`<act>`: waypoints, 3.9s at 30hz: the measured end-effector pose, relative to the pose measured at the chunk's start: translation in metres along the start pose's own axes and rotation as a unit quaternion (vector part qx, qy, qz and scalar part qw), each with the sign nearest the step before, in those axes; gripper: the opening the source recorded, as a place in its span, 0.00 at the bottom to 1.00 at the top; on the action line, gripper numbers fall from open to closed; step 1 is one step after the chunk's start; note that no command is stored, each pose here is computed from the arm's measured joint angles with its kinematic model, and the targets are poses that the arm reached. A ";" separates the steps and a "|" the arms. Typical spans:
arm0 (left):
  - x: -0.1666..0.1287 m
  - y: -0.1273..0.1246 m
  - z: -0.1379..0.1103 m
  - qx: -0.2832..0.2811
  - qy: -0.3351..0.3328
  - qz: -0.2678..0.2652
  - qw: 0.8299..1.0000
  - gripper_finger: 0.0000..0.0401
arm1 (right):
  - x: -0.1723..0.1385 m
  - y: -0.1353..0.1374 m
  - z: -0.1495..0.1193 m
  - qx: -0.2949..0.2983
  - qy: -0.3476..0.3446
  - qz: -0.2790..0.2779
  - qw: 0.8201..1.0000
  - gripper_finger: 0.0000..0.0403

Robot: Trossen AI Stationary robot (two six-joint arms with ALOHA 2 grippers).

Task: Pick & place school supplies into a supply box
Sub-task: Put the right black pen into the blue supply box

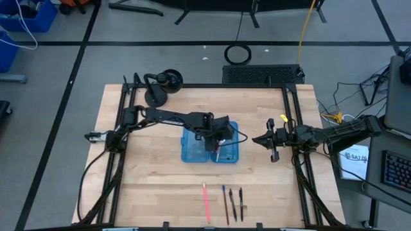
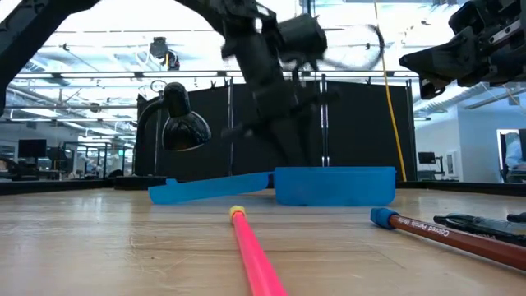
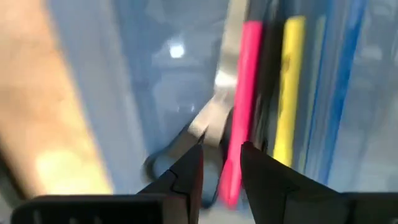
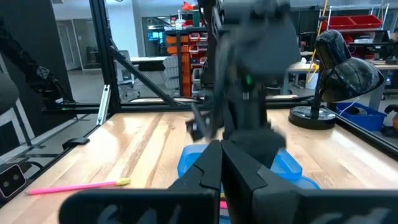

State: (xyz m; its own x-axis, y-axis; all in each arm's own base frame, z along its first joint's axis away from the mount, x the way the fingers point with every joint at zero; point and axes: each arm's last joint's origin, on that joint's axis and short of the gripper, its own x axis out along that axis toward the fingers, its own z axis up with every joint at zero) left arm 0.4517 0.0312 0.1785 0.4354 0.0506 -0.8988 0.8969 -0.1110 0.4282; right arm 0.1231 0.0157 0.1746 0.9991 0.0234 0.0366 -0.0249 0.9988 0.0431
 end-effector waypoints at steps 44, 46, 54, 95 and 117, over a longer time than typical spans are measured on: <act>-0.165 -0.266 0.038 -0.565 -0.398 0.388 0.609 0.01 | 0.001 0.000 0.002 -0.013 -0.013 0.003 1.000 0.00; -0.160 -0.269 0.039 -0.562 -0.396 0.392 0.612 0.01 | 0.001 0.000 0.002 -0.033 -0.010 0.003 0.999 0.00; -0.149 -0.280 0.048 -0.524 -0.430 0.420 0.603 0.04 | 0.005 -0.003 0.001 -0.054 0.039 -0.064 0.996 0.00; -0.154 -0.280 0.049 -0.532 -0.434 0.452 0.569 0.08 | 0.192 0.268 0.000 0.396 0.486 -0.429 0.650 0.00; -0.155 -0.280 0.049 -0.521 -0.432 0.462 0.573 0.03 | 0.196 0.247 -0.027 0.461 0.506 -0.455 0.569 0.34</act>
State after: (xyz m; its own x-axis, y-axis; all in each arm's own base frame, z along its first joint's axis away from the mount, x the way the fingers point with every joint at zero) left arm 0.1291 0.0059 0.1936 0.9646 -0.1117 0.2391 0.0698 0.9818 0.1768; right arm 0.3138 0.2686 0.1659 0.1095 -0.0066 -0.9940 0.9777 0.1808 0.1065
